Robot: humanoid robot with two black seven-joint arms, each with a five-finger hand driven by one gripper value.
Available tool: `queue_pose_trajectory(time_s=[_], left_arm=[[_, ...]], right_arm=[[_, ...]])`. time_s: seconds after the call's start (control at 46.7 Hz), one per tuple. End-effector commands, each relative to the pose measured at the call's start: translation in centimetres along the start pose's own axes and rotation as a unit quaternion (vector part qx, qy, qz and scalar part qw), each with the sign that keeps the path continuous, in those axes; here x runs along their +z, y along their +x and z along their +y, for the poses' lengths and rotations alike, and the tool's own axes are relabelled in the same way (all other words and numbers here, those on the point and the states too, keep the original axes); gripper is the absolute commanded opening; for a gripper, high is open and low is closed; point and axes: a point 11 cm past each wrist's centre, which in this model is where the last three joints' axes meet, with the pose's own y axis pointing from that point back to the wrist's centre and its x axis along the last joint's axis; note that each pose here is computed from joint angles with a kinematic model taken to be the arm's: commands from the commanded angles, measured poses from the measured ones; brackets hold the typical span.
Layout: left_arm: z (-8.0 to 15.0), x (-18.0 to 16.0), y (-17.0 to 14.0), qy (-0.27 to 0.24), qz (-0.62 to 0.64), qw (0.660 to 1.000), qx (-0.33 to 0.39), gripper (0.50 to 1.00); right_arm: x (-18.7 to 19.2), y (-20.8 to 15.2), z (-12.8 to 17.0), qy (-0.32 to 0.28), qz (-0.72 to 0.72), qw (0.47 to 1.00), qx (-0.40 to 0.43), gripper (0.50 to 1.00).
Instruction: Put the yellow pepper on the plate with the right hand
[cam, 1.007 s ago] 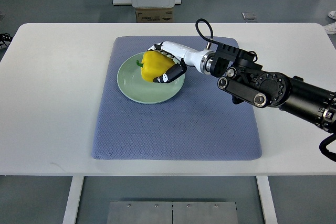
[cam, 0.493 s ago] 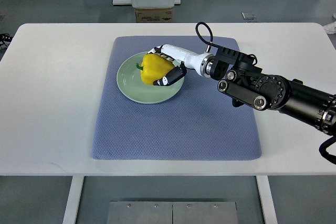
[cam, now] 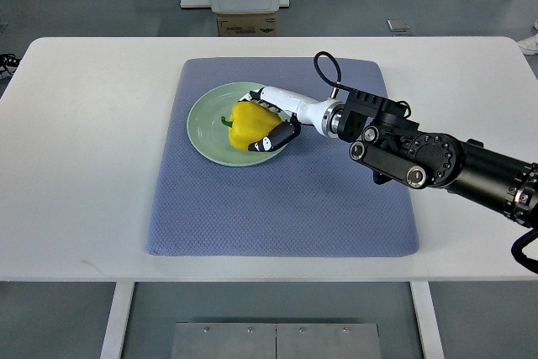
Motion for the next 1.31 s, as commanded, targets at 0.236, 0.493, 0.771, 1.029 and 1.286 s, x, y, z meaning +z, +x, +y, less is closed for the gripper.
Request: queue_pose_trajectory(time_s=[0.236,0.493,0.771,1.029,1.286], left_arm=[[0.0,0.0,0.0,0.0,0.0,1.0,0.0,1.0],[0.0,0.0,0.0,0.0,0.0,1.0,0.0,1.0],[0.0,0.0,0.0,0.0,0.0,1.0,0.0,1.0],[0.0,0.0,0.0,0.0,0.0,1.0,0.0,1.0],[0.0,0.0,0.0,0.0,0.0,1.0,0.0,1.0]], right_arm=[[0.0,0.1,0.0,0.0,-0.005,1.0,0.003,0.853],[-0.2,0.5,0.0,0.005,-0.024,1.0,0.014,1.0],[-0.7,1.5,0.0,0.013,-0.041,0.999,0.029,1.0],[-1.7,3.2,0.0,0.031,-0.092,0.994,0.057,1.0],[1.9,6.3,2.3,0.016,-0.193,0.974,0.119,0.998]])
